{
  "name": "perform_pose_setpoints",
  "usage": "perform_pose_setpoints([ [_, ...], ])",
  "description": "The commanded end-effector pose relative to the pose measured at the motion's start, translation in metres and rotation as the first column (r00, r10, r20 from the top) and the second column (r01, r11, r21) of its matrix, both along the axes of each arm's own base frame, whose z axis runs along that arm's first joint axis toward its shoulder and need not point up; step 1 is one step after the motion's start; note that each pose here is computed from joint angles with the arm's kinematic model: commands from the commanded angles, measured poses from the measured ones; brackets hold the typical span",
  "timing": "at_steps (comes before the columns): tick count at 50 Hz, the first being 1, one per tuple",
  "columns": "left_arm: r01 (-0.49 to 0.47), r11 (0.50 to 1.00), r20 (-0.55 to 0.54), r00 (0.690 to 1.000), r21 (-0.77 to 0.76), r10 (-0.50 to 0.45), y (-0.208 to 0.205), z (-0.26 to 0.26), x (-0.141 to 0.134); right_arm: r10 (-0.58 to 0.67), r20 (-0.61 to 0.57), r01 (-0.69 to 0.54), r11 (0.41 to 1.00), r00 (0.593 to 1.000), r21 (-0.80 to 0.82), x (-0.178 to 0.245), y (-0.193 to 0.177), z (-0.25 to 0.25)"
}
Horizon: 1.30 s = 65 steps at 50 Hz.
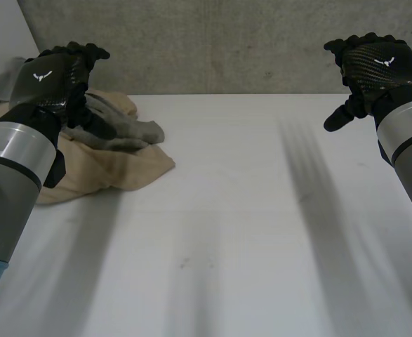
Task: Fold the laundry.
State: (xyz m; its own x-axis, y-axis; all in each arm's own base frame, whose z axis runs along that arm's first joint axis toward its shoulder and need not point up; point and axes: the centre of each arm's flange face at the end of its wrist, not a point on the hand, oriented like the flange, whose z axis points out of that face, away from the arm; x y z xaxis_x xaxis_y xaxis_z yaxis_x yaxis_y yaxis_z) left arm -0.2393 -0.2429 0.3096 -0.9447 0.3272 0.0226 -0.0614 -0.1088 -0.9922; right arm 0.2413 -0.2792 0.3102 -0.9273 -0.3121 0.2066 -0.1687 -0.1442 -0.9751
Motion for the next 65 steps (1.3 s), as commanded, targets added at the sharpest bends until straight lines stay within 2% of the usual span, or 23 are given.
perform_pose_setpoints([
  [1, -0.004, 0.998, -0.009, 1.0, -0.059, 0.003, -0.012, 0.004, -0.004, 0.0, -0.002, 0.0, 1.0, 1.0, 0.004, 0.0, -0.001, -0.001],
  [8, -0.047, 0.995, 0.08, 0.995, -0.084, 0.054, -0.056, -0.009, -0.003, 0.003, -0.003, -0.003, 1.0, 1.0, 0.002, 0.0, -0.001, -0.001],
  [15, -0.048, 0.995, 0.243, 0.967, -0.091, 0.069, -0.112, -0.04, -0.001, 0.008, -0.005, -0.008, 1.0, 1.0, 0.006, 0.0, -0.001, -0.003],
  [20, -0.093, 0.99, 0.38, 0.916, -0.108, 0.128, -0.159, -0.071, 0.01, 0.008, -0.006, -0.008, 1.0, 1.0, 0.009, 0.001, -0.002, -0.004],
  [23, -0.132, 0.981, 0.471, 0.862, -0.143, 0.184, -0.192, -0.092, 0.025, 0.008, -0.009, -0.008, 1.0, 1.0, 0.013, 0.001, -0.002, -0.005],
  [27, -0.145, 0.975, 0.531, 0.82, -0.17, 0.215, -0.221, -0.116, 0.03, 0.009, -0.012, -0.009, 1.0, 1.0, 0.02, 0.001, -0.002, -0.008],
  [32, -0.147, 0.968, 0.555, 0.797, -0.202, 0.237, -0.244, -0.135, 0.028, 0.01, -0.021, -0.009, 0.999, 1.0, 0.041, 0.002, -0.005, -0.016],
  [40, -0.13, 0.965, 0.54, 0.808, -0.226, 0.236, -0.244, -0.129, 0.018, 0.009, -0.062, -0.006, 0.999, 0.998, 0.043, 0.003, -0.007, -0.021],
  [45, -0.09, 0.955, 0.5, 0.835, -0.284, 0.227, -0.219, -0.082, -0.004, 0.003, -0.074, -0.001, 0.999, 0.997, 0.034, 0.002, -0.009, -0.02],
  [49, -0.04, 0.957, 0.396, 0.905, -0.288, 0.157, -0.181, -0.039, -0.027, -0.021, -0.07, 0.022, 0.999, 0.997, 0.024, -0.005, -0.015, -0.016],
  [50, -0.017, 0.956, 0.319, 0.941, -0.292, 0.115, -0.161, -0.015, -0.034, -0.025, -0.067, 0.027, 0.999, 0.997, 0.02, -0.007, -0.016, -0.015],
  [52, 0.018, 0.959, 0.236, 0.97, -0.284, 0.052, -0.138, 0.005, -0.042, -0.033, -0.065, 0.034, 0.999, 0.997, 0.017, -0.009, -0.018, -0.014],
  [53, 0.059, 0.962, 0.154, 0.988, -0.267, -0.018, -0.114, 0.02, -0.05, -0.043, -0.063, 0.043, 0.999, 0.997, 0.012, -0.012, -0.02, -0.012],
  [56, 0.131, 0.962, 0.05, 0.991, -0.239, -0.123, -0.08, 0.034, -0.061, -0.051, -0.057, 0.051, 0.999, 0.997, 0.001, -0.015, -0.022, -0.007],
  [57, 0.19, 0.956, 0.008, 0.981, -0.223, -0.193, -0.058, 0.039, -0.069, -0.051, -0.058, 0.051, 0.999, 0.997, -0.001, -0.015, -0.022, -0.007],
  [59, 0.242, 0.947, -0.004, 0.969, -0.21, -0.248, -0.041, 0.036, -0.077, -0.051, -0.058, 0.051, 0.999, 0.997, -0.003, -0.015, -0.022, -0.006],
  [62, 0.242, 0.952, 0.012, 0.97, -0.185, -0.244, -0.043, 0.023, -0.08, -0.05, -0.058, 0.05, 0.999, 0.997, -0.003, -0.015, -0.021, -0.006],
  [65, 0.222, 0.958, 0.101, 0.973, -0.182, -0.206, -0.064, 0.001, -0.086, -0.049, -0.06, 0.05, 0.999, 0.997, 0.004, -0.015, -0.02, -0.007],
])
